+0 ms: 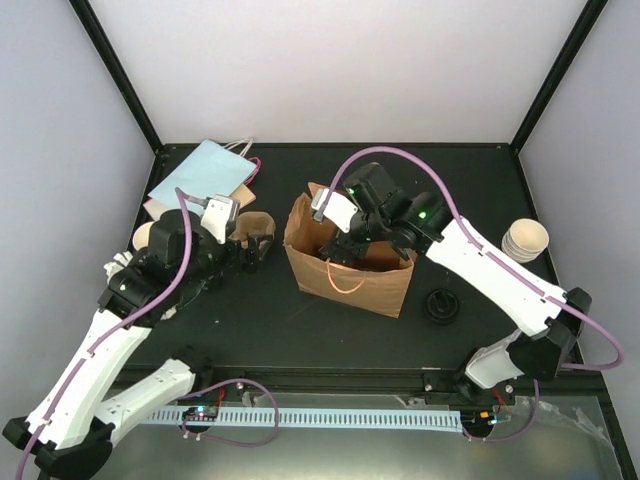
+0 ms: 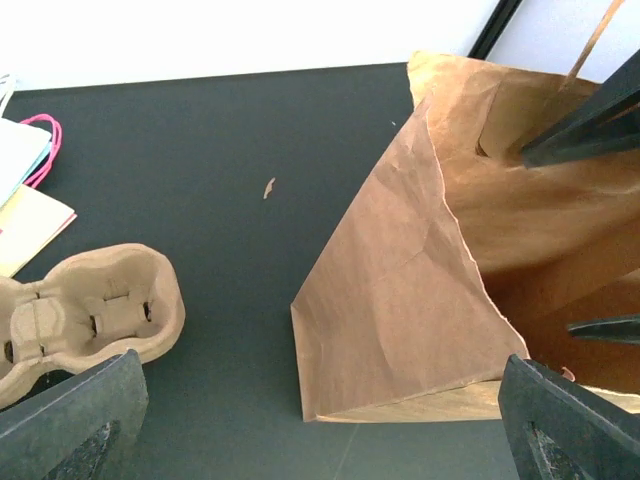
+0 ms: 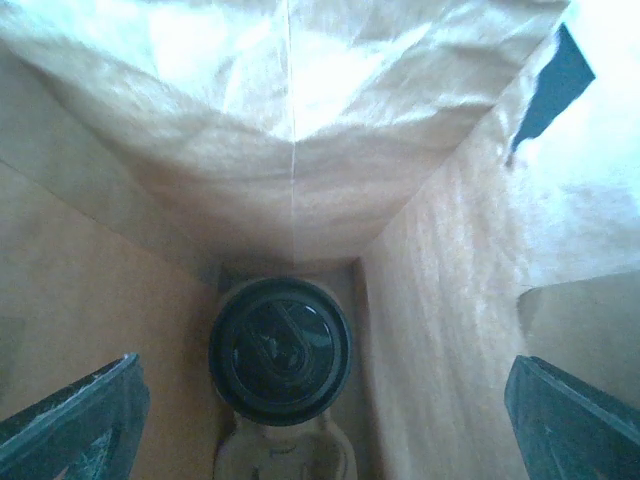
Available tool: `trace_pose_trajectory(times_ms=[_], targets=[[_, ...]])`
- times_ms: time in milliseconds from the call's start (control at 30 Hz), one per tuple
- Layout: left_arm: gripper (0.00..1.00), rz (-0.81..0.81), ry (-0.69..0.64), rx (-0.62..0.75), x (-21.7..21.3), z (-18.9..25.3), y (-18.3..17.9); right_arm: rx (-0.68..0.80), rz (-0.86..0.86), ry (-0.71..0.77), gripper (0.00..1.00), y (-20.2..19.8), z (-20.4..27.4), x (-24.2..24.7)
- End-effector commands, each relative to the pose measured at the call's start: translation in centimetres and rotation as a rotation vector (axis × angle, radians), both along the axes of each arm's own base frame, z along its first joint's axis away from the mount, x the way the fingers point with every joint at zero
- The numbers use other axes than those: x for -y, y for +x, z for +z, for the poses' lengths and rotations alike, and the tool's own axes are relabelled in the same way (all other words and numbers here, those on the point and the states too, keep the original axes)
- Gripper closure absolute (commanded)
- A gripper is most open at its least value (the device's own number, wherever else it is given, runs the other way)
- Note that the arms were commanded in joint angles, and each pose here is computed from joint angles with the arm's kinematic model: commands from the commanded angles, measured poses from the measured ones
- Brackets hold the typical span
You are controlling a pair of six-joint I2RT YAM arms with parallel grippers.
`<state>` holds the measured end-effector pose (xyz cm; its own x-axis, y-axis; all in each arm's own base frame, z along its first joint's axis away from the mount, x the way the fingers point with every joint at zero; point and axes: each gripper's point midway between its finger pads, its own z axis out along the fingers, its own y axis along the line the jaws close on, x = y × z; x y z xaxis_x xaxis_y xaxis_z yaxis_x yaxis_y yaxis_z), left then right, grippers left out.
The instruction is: Pack the takeout coffee
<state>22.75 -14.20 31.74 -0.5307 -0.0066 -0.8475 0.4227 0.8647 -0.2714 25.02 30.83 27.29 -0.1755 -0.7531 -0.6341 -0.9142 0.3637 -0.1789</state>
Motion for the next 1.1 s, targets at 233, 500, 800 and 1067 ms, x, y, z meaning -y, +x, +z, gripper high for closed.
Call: trace_pose_trajectory(times_ms=[233, 500, 800, 1067], targets=[[0.01, -0.148, -0.026, 0.083, 1.8, 3.1, -1.0, 0.056, 0.001, 0.212, 0.00, -0.8, 7.3, -0.9], [0.01, -0.110, 0.040, 0.087, 2.1, 5.5, 1.8, 0.148, -0.112, 0.315, 0.00, 0.2, 11.4, 0.3], [0.02, -0.264, -0.035, 0.086, 5.7, 7.8, 5.5, 0.278, -0.195, 0.566, 0.00, -1.2, 18.1, 3.3], [0.01, -0.298, -0.051, 0.138, 6.4, 8.1, 7.7, 0.318, -0.244, 0.648, 0.00, -3.2, 18.2, 6.8]])
